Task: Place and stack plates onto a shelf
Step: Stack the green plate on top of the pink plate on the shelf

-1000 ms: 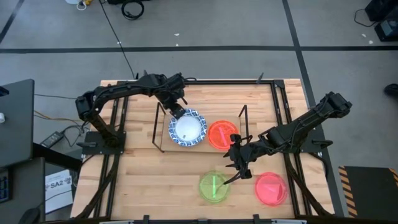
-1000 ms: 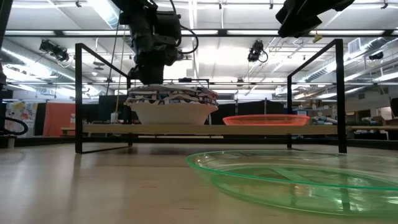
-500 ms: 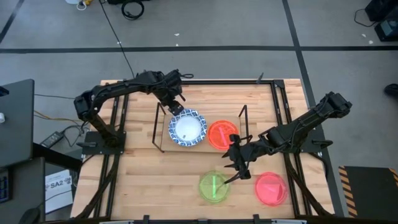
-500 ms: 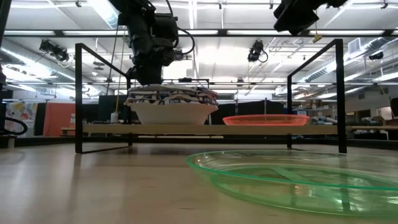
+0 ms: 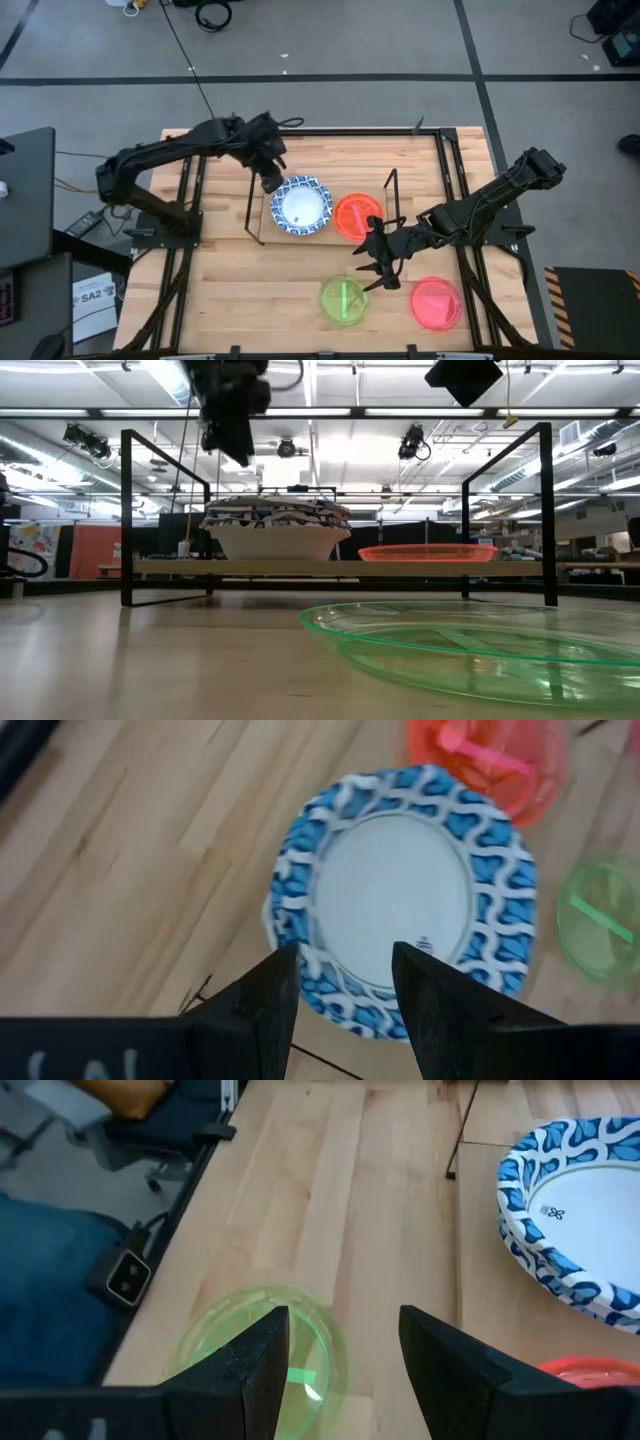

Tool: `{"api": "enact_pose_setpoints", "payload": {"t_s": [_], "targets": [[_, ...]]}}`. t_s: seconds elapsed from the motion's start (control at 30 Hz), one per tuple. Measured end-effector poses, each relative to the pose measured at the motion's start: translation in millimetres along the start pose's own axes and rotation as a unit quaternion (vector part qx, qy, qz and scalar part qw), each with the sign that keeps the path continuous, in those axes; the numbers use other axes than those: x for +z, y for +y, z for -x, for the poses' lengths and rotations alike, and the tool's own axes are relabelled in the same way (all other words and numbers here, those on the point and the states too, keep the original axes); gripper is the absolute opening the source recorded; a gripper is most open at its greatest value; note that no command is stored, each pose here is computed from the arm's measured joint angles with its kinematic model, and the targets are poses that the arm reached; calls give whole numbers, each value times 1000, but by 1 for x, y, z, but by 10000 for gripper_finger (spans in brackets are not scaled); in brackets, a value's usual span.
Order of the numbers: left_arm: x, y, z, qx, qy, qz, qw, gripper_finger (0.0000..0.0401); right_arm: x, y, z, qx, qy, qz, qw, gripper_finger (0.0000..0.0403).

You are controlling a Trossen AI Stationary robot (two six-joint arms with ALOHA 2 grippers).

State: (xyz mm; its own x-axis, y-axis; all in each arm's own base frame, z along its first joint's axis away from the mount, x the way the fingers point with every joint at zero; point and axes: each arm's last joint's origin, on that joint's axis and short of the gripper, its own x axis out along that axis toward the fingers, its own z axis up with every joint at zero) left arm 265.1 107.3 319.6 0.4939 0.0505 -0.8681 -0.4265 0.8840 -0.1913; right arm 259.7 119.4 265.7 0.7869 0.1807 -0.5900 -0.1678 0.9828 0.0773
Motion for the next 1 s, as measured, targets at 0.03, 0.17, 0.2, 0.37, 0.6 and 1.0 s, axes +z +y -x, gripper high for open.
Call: {"api": "enact_pose_setpoints", "payload": {"t_s": [0.03, 0.17, 0.2, 0.37, 0.6, 1.0], "targets": [[-2, -5, 6, 3, -9, -9, 1000, 169, 0, 0, 0, 0, -1, -8, 1000, 196], [-13, -27, 31, 21, -54, -56, 997, 169, 0, 0, 0, 0, -2, -63, 998, 196], [-16, -34, 37, 22, -66, -71, 995, 169, 0, 0, 0, 0, -2, -73, 997, 196], [-32, -67, 67, -3, -152, -130, 980, 169, 4, 2, 1, 26, 0, -111, 994, 196], [-66, -102, 75, -43, -222, -176, 958, 169, 26, 9, 14, 39, -10, -125, 991, 196], [-119, -138, 15, -126, -271, -245, 922, 169, 29, 20, 32, 19, 64, -266, 962, 196]]}}
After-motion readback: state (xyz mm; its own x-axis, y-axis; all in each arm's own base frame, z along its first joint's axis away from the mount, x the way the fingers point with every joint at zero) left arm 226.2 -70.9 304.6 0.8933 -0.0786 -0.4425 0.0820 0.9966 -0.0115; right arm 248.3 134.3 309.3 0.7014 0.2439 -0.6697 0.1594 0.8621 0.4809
